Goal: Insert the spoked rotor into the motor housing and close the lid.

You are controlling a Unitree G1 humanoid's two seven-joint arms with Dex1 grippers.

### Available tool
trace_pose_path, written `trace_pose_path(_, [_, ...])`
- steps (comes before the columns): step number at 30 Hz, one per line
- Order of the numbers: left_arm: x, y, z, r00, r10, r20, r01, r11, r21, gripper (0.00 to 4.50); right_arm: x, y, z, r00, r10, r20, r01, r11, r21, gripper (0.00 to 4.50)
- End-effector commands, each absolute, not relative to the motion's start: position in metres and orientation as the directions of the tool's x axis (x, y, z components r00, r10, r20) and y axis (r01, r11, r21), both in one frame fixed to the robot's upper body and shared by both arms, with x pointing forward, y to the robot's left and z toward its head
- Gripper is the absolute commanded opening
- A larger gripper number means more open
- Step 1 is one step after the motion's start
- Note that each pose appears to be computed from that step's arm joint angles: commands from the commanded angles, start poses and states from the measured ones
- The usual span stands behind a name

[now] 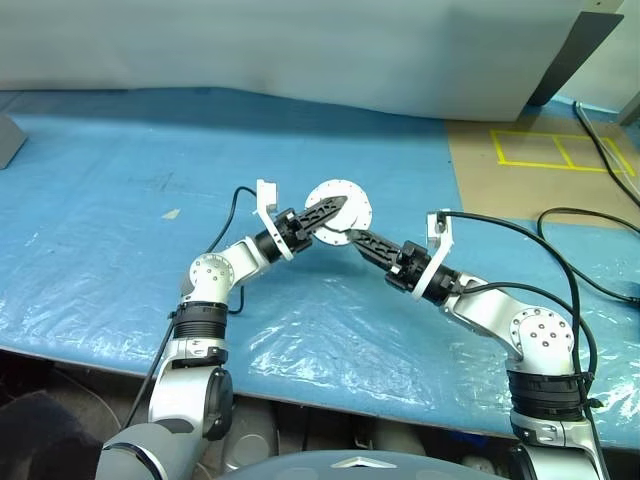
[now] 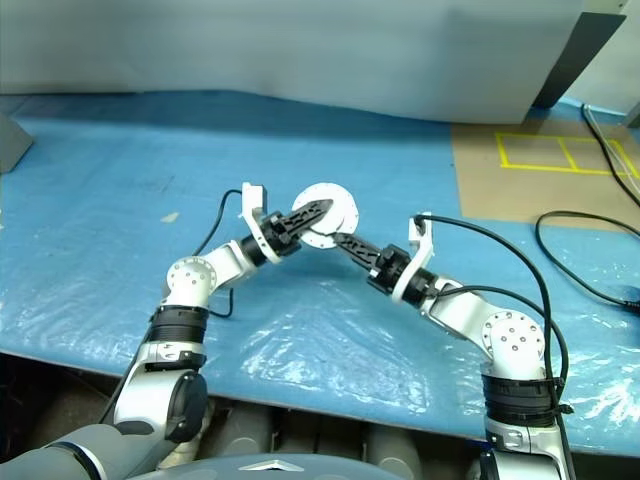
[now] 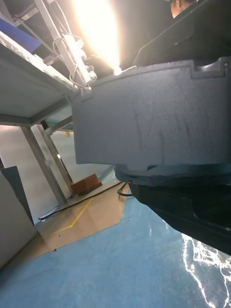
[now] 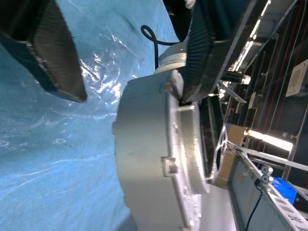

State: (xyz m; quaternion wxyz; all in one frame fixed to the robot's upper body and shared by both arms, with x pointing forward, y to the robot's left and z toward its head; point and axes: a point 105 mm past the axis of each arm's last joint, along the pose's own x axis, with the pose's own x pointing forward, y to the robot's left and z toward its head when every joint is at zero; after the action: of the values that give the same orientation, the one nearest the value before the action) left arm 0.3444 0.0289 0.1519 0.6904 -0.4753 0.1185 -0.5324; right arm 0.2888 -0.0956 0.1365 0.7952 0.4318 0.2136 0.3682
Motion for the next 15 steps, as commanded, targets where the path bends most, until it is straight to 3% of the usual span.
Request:
trace_pose_path(1, [0.345,0.018,0.158,0.388,-0.859,0.333,0.641,-0.008,-0.768,2.48,0.286,-0.09,0.166,0.606,0.789,0.1,-0.502,0.282,0.818,3.45])
trace_pose_path(5, [0.367,0.035,0.167,0.505,-0.793,0.34,0.659,0.099,-0.745,2.48,0.286,-0.092,0.166,0.606,0.79,0.093,-0.509,0.296,0.808,3.45])
trace_pose_path(10, [0.409,0.087,0.175,0.768,-0.576,0.28,0.58,0.44,-0.685,2.48,0.287,-0.099,0.164,0.619,0.782,0.071,-0.528,0.348,0.775,3.45])
trace_pose_path(15, [0.417,0.135,0.173,0.875,-0.417,0.246,0.474,0.633,-0.612,2.48,0.288,-0.1,0.159,0.612,0.789,0.044,-0.552,0.386,0.739,3.45])
